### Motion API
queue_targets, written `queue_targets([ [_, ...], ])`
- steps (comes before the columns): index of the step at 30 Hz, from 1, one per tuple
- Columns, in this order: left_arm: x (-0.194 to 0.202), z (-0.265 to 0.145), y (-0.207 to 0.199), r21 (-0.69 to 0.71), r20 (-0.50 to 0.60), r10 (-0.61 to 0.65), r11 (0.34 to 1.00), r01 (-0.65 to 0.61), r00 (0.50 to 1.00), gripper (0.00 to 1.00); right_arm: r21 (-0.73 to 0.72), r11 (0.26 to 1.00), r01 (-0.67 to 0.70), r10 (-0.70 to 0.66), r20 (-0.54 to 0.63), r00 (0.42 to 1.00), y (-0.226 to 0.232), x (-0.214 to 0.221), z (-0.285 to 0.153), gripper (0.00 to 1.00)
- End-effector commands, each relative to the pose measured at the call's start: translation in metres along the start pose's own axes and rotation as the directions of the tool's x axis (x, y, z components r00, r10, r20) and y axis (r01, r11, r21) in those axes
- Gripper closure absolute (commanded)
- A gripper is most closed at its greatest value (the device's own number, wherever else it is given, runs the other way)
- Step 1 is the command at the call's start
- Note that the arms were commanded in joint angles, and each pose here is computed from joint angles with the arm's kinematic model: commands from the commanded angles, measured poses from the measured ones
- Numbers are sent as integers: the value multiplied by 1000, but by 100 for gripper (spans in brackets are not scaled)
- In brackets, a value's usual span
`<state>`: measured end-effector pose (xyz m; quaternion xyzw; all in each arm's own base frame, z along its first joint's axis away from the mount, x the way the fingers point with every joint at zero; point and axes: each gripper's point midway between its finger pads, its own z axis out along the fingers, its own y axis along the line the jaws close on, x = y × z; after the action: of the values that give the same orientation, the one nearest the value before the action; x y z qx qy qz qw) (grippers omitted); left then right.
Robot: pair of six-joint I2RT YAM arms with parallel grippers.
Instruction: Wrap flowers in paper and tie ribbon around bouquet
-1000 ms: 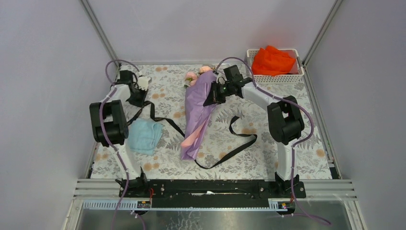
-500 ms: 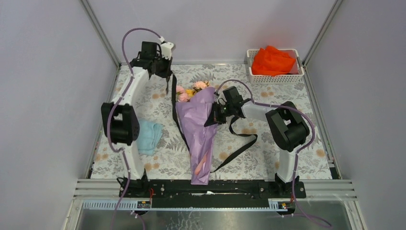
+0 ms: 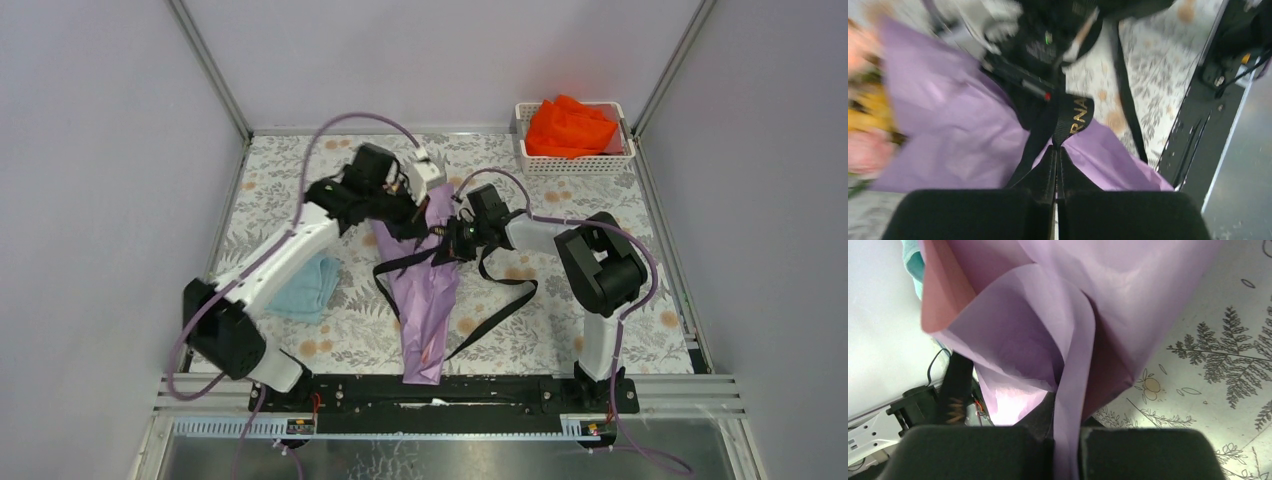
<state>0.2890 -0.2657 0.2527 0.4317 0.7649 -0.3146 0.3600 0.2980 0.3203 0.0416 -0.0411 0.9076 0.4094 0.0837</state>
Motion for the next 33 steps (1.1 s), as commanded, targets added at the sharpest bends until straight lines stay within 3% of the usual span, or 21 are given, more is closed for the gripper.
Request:
queue_targets([
  [1, 80, 53, 15, 11, -206, -122, 992, 127, 971, 100, 26, 1000, 9, -11, 75, 997, -1, -12, -3, 95],
  [7, 133, 96, 31, -19, -328, -230, 971, 237, 916, 100, 31, 999, -10, 7, 94, 996, -1, -13, -6, 84],
  [13, 167, 115, 46, -87, -383, -272, 962, 259, 883, 100, 69, 998, 11, -23, 180, 983, 10, -26, -28, 64],
  [20, 188, 122, 50, -105, -421, -288, 957, 269, 860, 100, 398, 911, 106, -206, 218, 954, -13, -33, -97, 40],
  [25, 190, 125, 49, -96, -418, -291, 956, 276, 861, 100, 557, 826, 86, -207, 158, 965, -62, -16, -122, 19],
  [28, 190, 123, 48, -96, -417, -288, 957, 273, 862, 100, 577, 810, 101, -162, 56, 985, -81, 0, -111, 15],
  [33, 188, 120, 49, -105, -412, -279, 960, 259, 867, 100, 536, 837, 108, -119, -15, 993, -92, 13, -87, 19],
])
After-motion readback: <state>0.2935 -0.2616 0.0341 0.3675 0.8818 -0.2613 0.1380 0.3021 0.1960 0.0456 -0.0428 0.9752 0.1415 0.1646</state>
